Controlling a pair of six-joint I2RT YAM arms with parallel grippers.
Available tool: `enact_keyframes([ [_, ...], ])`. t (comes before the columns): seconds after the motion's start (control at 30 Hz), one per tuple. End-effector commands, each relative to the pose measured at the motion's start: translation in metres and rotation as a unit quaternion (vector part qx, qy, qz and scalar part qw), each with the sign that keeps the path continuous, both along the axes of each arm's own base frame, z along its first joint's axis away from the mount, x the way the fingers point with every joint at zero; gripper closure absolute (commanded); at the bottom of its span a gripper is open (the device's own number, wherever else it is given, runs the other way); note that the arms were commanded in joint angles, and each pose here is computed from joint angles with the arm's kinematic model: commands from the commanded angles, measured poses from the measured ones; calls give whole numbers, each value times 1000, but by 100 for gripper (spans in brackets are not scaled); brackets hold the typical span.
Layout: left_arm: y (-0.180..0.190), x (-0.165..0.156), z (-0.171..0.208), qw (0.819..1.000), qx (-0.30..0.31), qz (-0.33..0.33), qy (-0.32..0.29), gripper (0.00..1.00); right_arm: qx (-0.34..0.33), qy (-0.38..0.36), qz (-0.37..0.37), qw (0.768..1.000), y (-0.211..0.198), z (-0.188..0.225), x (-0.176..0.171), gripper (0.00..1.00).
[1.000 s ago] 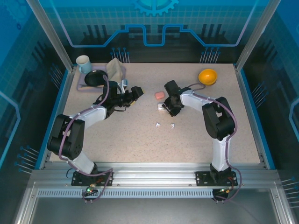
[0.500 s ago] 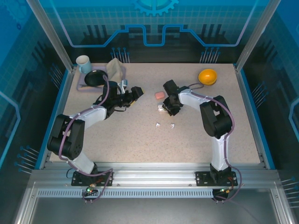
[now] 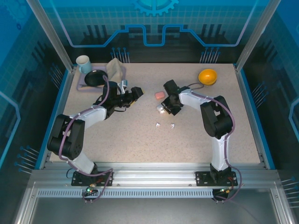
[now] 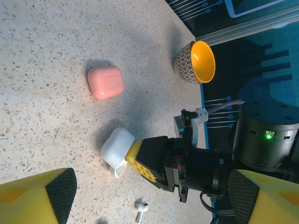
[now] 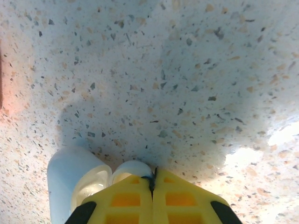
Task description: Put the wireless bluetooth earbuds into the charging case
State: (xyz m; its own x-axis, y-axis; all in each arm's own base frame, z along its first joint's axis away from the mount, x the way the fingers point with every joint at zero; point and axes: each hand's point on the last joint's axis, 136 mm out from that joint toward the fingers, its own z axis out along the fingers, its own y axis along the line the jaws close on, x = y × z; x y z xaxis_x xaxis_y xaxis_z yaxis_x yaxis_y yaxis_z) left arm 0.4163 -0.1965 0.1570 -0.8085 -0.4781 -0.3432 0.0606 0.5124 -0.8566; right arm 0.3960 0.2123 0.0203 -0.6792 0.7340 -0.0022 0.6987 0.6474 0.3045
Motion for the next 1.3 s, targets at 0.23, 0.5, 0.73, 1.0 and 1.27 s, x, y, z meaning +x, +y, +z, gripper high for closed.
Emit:
enact_keyframes([
  [0.23,-4,-3,3,999,3,-34,22,11,-4,-74,137,988,-14,42,-3,100],
  [0.5,-23,-8,17,993,-13,-91,69,9,-12,-170,288,942,-10,84,3,100],
  [0.73,-46,-23,25,973,-39,-217,71,9,46,-251,473,843,19,112,-1,100],
  [1.0,-64,-53,33,938,-71,-332,72,17,135,-308,557,760,43,140,-16,100],
  [1.27,-79,-75,49,913,-98,-393,57,29,176,-312,570,739,52,149,-22,100],
])
